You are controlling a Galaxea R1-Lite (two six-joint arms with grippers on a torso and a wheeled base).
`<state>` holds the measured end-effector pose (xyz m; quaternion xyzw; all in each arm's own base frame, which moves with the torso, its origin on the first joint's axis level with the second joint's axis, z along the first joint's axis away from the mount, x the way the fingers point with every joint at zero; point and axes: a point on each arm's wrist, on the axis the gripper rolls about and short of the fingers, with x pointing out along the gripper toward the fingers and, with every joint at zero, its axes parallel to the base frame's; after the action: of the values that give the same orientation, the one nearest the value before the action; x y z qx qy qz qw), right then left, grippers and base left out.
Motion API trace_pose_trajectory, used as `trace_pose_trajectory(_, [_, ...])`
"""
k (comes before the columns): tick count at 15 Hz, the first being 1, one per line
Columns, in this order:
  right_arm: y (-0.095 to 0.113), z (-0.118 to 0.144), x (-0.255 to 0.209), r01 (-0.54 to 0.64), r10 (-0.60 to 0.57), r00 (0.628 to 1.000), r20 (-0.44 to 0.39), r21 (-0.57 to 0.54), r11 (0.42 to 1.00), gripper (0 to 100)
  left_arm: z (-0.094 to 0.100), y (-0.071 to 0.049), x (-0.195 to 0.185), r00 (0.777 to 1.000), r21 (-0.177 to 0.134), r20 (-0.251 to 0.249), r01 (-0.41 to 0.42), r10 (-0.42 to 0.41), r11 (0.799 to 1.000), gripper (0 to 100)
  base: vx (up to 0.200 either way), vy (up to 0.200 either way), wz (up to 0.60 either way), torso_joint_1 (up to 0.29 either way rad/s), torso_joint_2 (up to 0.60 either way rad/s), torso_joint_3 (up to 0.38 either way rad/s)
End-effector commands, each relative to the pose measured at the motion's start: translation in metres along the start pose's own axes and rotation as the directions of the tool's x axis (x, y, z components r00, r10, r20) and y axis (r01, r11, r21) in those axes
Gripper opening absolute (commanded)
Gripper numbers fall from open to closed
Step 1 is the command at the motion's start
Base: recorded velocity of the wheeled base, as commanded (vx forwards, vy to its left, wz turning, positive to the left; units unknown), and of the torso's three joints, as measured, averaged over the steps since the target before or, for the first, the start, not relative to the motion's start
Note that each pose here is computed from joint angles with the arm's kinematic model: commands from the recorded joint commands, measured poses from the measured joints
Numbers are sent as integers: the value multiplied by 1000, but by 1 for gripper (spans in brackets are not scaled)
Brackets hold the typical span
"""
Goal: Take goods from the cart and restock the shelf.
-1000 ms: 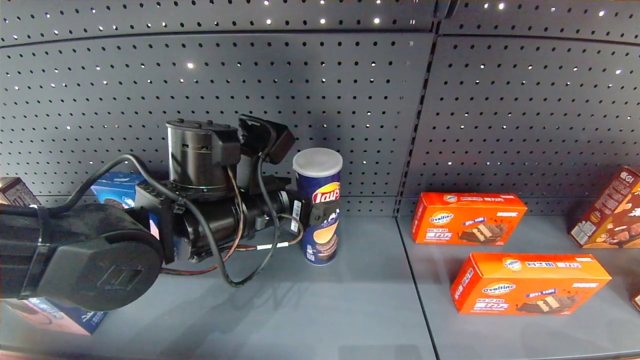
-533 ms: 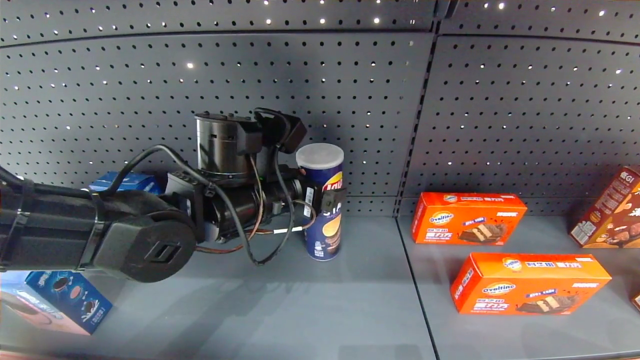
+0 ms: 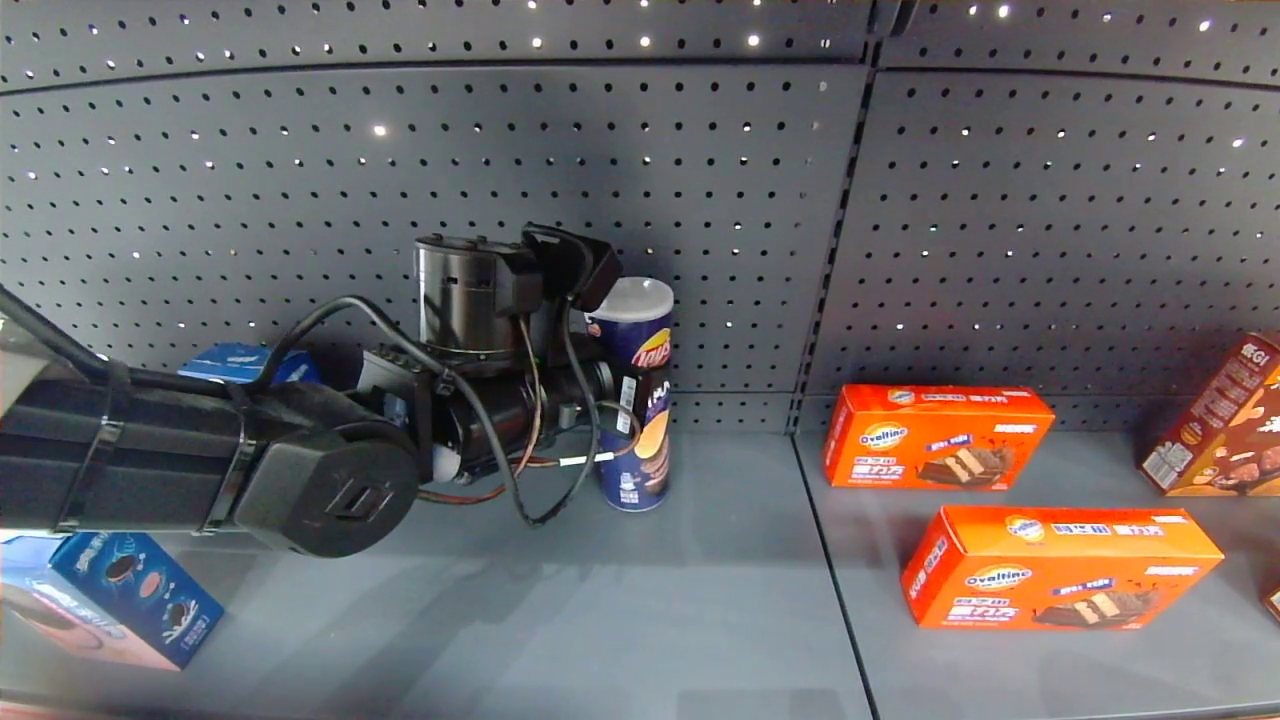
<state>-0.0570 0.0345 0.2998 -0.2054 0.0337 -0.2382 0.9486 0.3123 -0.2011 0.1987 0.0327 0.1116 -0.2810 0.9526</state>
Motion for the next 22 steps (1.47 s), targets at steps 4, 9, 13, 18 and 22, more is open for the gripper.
trace_pose_trajectory(4, [1, -1, -6, 8, -8, 1000, 18, -1, 1000, 0, -1, -3, -1, 1000, 2, -5, 6, -6, 1000, 0, 0, 0, 0, 0, 0, 0])
trace_pose_trajectory(9, [2, -3, -14, 16, -16, 999, 33, -2, 1000, 0, 2, -4, -65, 998, 12, 14, 53, -54, 999, 0, 0, 0, 0, 0, 0, 0])
trace_pose_trajectory(13, [8, -16, -32, 8, -8, 1000, 21, -2, 1000, 0, -6, -3, -129, 989, 58, 38, 138, -141, 989, 0, 0, 0, 0, 0, 0, 0])
trace_pose_trajectory(18, [12, -21, -44, 13, -13, 999, 34, -2, 1000, 0, -30, -5, -159, 943, 157, -3, 329, -333, 931, 0, 0, 0, 0, 0, 0, 0])
trace_pose_trajectory(22, [10, -22, -37, -17, 17, 1000, 11, 0, 1000, 0, -29, 1, -148, 912, 152, -6, 407, -411, 901, 0, 0, 0, 0, 0, 0, 0])
